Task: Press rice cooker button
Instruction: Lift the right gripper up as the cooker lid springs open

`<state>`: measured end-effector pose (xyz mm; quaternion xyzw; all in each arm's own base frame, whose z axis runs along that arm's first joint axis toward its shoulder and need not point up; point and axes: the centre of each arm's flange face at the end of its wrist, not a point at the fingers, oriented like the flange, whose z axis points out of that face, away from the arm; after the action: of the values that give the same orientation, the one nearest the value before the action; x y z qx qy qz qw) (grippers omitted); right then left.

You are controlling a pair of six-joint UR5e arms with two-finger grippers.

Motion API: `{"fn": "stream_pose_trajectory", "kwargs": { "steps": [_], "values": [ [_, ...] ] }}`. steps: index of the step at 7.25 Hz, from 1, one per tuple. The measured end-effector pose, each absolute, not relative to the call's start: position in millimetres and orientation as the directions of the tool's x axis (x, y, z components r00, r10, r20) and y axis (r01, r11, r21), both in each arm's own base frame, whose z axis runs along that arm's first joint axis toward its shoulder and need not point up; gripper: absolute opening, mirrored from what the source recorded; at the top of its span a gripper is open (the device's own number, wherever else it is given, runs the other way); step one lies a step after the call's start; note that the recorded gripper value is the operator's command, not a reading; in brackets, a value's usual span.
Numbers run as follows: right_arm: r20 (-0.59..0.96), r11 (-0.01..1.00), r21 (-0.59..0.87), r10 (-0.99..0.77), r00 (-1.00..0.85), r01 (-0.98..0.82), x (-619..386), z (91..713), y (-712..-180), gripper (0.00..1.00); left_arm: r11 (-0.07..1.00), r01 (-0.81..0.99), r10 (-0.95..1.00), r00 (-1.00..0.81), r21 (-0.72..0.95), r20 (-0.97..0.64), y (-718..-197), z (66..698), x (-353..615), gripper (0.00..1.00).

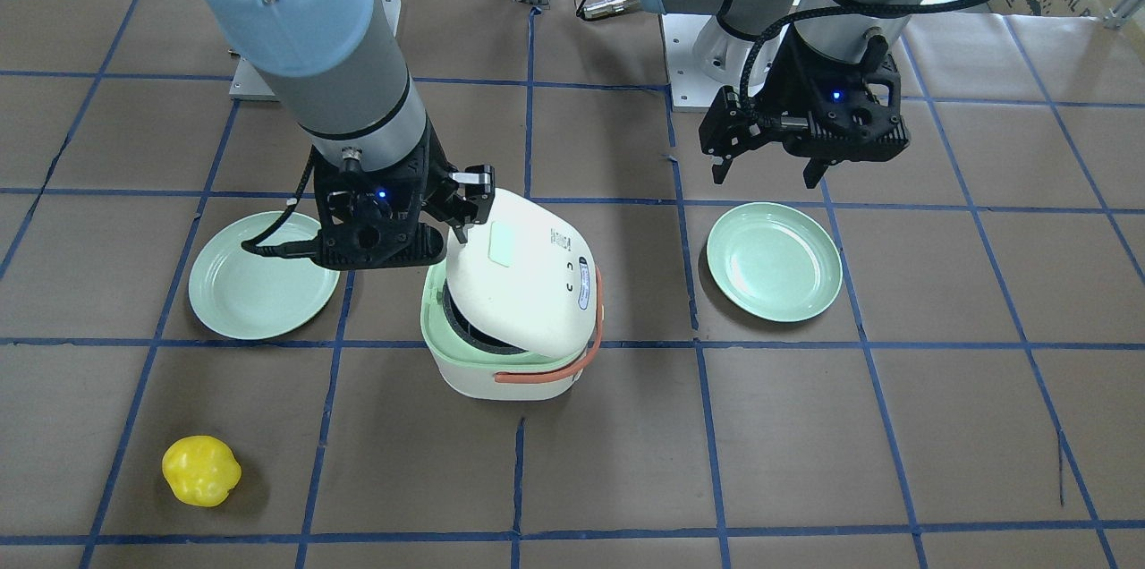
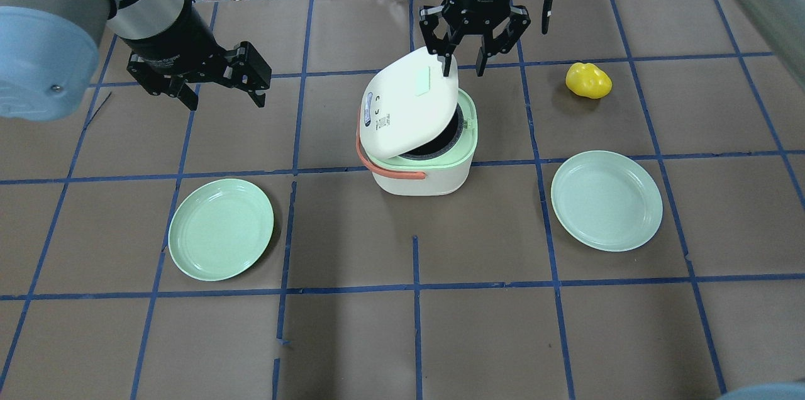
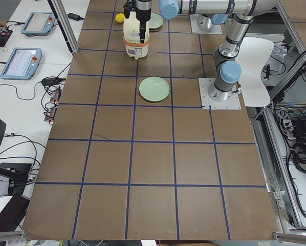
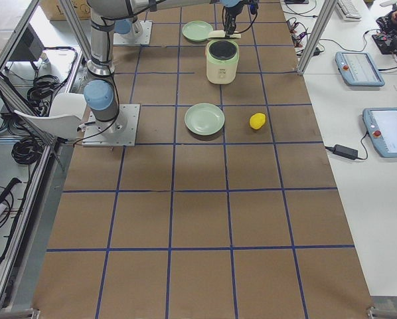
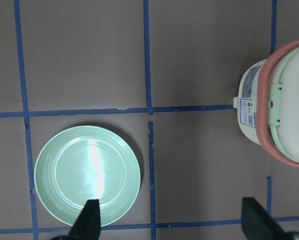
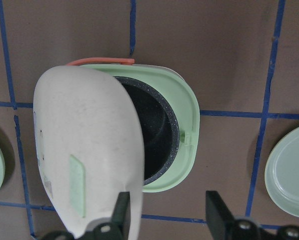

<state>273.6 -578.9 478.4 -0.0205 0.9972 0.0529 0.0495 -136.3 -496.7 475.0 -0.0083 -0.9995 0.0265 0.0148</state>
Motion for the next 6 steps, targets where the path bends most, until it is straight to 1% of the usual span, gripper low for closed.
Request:
{"fn": "stream_pose_trajectory", "kwargs": {
  "steps": [2,4,6],
  "values": [
    [-0.098,0.995,0.092,-0.024,-0.995,-0.033,261,501,-581,0.99,0.998,0.016,0.017,-0.999,-0.053,0.029,-497,475,-136,1.00],
    [-0.079,0.995,0.097,-0.028,-0.996,-0.036,241,501,-584,0.99,0.998,0.016,0.017,-0.999,-0.053,0.029,-497,475,-136,1.00],
    [-0.051,0.991,0.105,-0.079,-0.996,-0.084,216,495,-584,0.97,0.998,0.016,0.017,-0.999,-0.053,0.029,-497,475,-136,1.00]
  ]
}}
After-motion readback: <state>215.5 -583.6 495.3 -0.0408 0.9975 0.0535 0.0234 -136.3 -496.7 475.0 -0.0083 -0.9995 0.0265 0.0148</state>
